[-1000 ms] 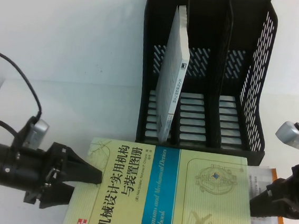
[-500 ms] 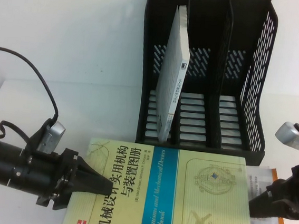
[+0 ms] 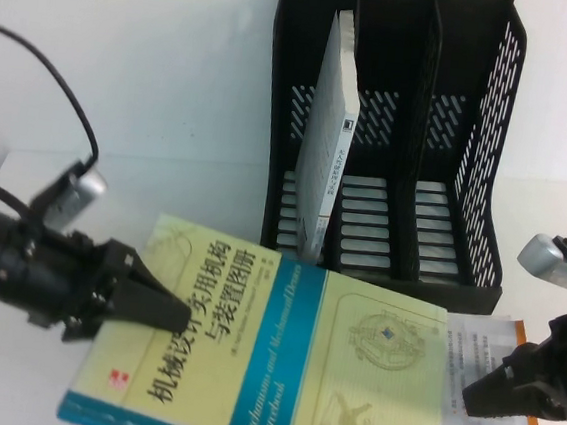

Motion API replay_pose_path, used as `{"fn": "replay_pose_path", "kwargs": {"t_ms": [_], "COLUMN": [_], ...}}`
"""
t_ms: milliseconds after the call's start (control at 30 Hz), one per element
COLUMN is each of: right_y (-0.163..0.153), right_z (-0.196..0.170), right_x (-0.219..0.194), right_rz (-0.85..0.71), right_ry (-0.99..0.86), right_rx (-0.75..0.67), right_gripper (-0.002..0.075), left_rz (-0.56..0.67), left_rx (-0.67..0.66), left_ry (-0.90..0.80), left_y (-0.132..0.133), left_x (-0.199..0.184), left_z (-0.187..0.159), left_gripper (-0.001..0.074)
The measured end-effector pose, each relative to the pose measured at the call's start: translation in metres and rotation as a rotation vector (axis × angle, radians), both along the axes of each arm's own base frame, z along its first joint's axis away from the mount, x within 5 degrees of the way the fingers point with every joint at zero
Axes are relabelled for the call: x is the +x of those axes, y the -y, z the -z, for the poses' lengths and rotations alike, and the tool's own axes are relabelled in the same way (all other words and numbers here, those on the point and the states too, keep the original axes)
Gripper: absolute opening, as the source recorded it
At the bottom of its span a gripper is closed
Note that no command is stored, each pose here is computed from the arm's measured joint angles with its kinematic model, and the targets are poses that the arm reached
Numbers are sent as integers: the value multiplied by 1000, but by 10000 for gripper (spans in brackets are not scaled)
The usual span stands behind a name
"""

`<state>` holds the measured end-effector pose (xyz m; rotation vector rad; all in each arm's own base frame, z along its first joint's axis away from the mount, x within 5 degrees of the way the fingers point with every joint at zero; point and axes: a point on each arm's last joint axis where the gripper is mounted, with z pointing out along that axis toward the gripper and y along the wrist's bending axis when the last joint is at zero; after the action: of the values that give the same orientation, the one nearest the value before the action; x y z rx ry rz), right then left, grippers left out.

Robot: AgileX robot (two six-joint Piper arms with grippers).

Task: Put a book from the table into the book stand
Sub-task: Pick up the book with your left arm, then place the book on the book shelf

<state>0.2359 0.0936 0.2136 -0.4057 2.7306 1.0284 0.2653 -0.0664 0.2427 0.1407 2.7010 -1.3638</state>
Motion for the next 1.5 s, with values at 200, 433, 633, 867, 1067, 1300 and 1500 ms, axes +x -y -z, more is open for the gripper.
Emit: {"fn": "replay_pose_path", "kwargs": {"t_ms": [200,433,633,867,1067,1300,1500], "right_y": [-1,-1,0,0,0,0,0], "right_z": [0,0,0,0,0,0,0], "right_x": [0,0,1,1,1,1,1], "right_rz": [-2,-2,-13,-25,-24,-21,3], "right_ry": [0,0,21,37,37,35,13], "right_rx": [0,0,-5,-9,-9,-9,-6], "right_gripper": [-3,-3,-3,-3,-3,-3,-3], "left_rz": [-20,53,154,178,117,34,-88], "left_rx": [60,67,77,214,308,252,248], "left_ry": [181,327,423,546,626,585,680], "left_y": [1,30,53,60,52,60,93], "left_x": [-6,-12,-17,-24,-19,-15,-15], "left_z": [-74,-127,-153,-193,-215,-227,-240], "left_gripper": [279,222,206,192,192,192,192]}}
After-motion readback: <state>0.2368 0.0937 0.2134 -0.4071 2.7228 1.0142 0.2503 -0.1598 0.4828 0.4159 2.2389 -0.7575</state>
